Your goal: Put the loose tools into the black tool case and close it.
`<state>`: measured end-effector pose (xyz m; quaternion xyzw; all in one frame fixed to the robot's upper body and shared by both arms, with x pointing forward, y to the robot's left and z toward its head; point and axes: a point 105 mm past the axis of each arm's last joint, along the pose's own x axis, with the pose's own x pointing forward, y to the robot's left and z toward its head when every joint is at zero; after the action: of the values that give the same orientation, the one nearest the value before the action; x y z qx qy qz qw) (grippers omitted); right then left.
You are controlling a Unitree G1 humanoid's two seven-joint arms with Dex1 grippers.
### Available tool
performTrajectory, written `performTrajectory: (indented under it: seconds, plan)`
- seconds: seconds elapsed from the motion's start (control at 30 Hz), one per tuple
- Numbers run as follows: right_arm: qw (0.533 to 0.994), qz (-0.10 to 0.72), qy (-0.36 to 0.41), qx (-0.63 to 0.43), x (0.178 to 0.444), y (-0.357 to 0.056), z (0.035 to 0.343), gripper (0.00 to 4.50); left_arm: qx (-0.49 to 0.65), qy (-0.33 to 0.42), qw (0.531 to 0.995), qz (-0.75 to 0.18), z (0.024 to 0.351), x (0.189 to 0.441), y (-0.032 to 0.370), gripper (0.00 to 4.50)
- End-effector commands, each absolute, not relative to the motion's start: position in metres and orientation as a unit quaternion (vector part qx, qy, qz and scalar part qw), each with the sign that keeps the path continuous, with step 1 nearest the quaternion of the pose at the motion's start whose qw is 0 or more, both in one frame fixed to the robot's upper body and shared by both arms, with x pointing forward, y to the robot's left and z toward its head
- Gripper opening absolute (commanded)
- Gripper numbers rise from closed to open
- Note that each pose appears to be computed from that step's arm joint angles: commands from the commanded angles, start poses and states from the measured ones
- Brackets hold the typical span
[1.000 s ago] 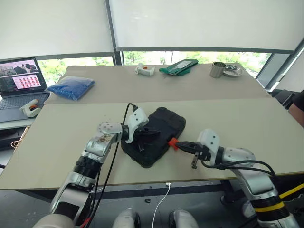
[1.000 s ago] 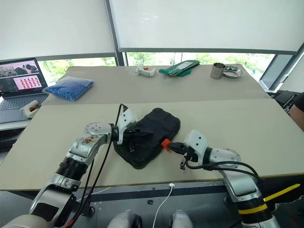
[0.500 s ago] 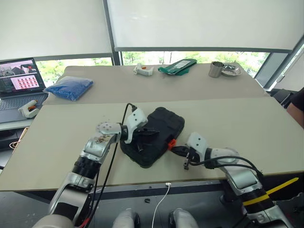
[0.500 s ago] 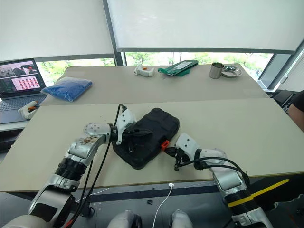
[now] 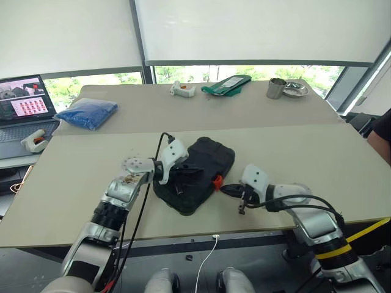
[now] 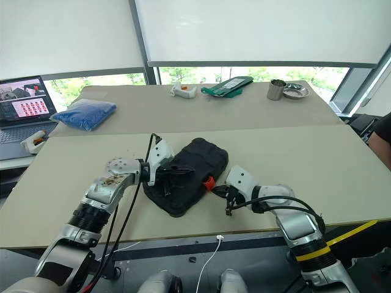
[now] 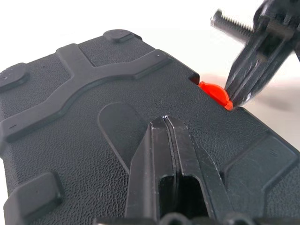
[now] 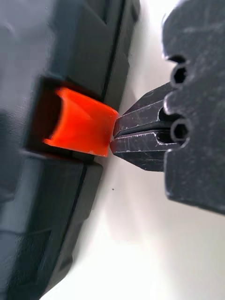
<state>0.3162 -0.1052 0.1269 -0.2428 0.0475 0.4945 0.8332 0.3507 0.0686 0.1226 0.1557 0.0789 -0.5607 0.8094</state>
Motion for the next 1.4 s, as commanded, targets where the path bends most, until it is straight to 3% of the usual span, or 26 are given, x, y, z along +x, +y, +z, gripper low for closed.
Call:
performTrajectory:
  seconds: [0.03,0.47,0.73,0.97,1.23,1.4]
  plan:
    - [0.828,0.5,0.02,-0.253,0.314,-0.1,0.141,0.04,0.139,0.167,0.794,-0.567,0.074,0.338,0.069,0.0]
    - [0.829,0.497,0.097,-0.238,0.309,-0.109,0.115,0.04,0.138,0.167,0.795,-0.566,0.074,0.339,0.071,0.0]
    - [0.849,0.488,0.045,-0.197,0.304,-0.12,0.133,0.04,0.137,0.168,0.798,-0.562,0.074,0.339,0.075,0.0]
    - [0.858,0.461,0.117,-0.193,0.305,-0.137,0.106,0.04,0.136,0.17,0.798,-0.561,0.074,0.338,0.076,0.0]
    - [0.852,0.475,0.119,-0.184,0.316,-0.107,0.087,0.04,0.136,0.169,0.797,-0.564,0.074,0.338,0.074,0.0]
    - [0.856,0.477,0.072,-0.186,0.325,-0.097,0.105,0.04,0.137,0.168,0.798,-0.562,0.075,0.338,0.075,0.0]
